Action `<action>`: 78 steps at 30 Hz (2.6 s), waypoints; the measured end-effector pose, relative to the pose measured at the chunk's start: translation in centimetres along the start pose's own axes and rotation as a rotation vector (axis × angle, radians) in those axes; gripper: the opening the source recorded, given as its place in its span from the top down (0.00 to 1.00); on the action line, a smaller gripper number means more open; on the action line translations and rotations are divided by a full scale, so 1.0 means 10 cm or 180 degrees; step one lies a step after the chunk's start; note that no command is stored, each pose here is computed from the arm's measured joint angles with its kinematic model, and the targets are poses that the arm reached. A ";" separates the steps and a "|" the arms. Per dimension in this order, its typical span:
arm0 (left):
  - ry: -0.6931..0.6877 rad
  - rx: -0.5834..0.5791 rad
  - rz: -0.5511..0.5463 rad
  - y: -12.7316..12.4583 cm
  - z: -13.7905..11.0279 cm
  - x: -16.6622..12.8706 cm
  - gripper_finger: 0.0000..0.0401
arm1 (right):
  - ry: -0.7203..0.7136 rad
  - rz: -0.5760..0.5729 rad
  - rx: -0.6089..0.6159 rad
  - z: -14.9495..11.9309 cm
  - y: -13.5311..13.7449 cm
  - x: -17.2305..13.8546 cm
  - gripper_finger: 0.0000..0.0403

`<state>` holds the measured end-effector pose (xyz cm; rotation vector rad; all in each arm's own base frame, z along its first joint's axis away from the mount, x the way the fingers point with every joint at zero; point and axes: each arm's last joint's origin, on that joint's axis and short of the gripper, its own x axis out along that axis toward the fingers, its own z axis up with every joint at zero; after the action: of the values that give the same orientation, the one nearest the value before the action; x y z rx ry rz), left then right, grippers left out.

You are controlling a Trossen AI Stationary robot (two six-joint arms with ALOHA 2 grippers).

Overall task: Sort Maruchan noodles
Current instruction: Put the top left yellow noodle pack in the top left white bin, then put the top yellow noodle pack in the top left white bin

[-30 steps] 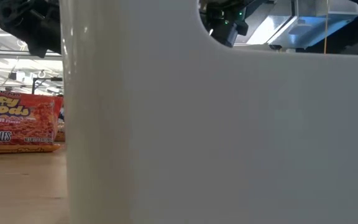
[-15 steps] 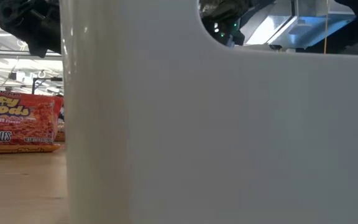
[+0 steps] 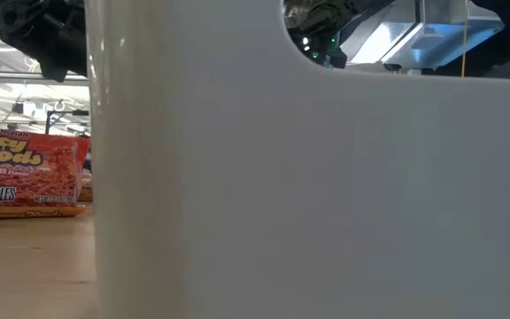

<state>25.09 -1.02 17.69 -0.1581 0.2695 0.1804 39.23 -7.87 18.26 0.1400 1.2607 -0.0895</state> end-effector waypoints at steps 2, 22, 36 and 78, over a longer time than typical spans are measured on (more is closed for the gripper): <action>0.0000 0.0000 0.0000 0.00 0.00 0.00 0.76 | 0.0002 0.0000 -0.0002 0.00 0.00 0.00 0.55; 0.0014 -0.0017 -0.0073 -0.01 0.00 0.00 0.76 | -0.0011 -0.0303 0.0112 0.12 -0.02 -0.24 0.39; -0.0006 0.0012 0.0013 0.00 0.00 0.00 0.76 | -0.0144 -0.0099 -0.0268 0.02 0.03 -0.73 0.40; 0.0812 -0.1468 0.0503 2.47 0.64 0.71 0.41 | -0.1702 0.0188 0.0512 -0.78 -1.47 -0.34 0.40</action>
<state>28.54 25.20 18.61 -0.6207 0.4930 0.3795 28.73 -21.20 18.32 0.2724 0.7144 -0.1656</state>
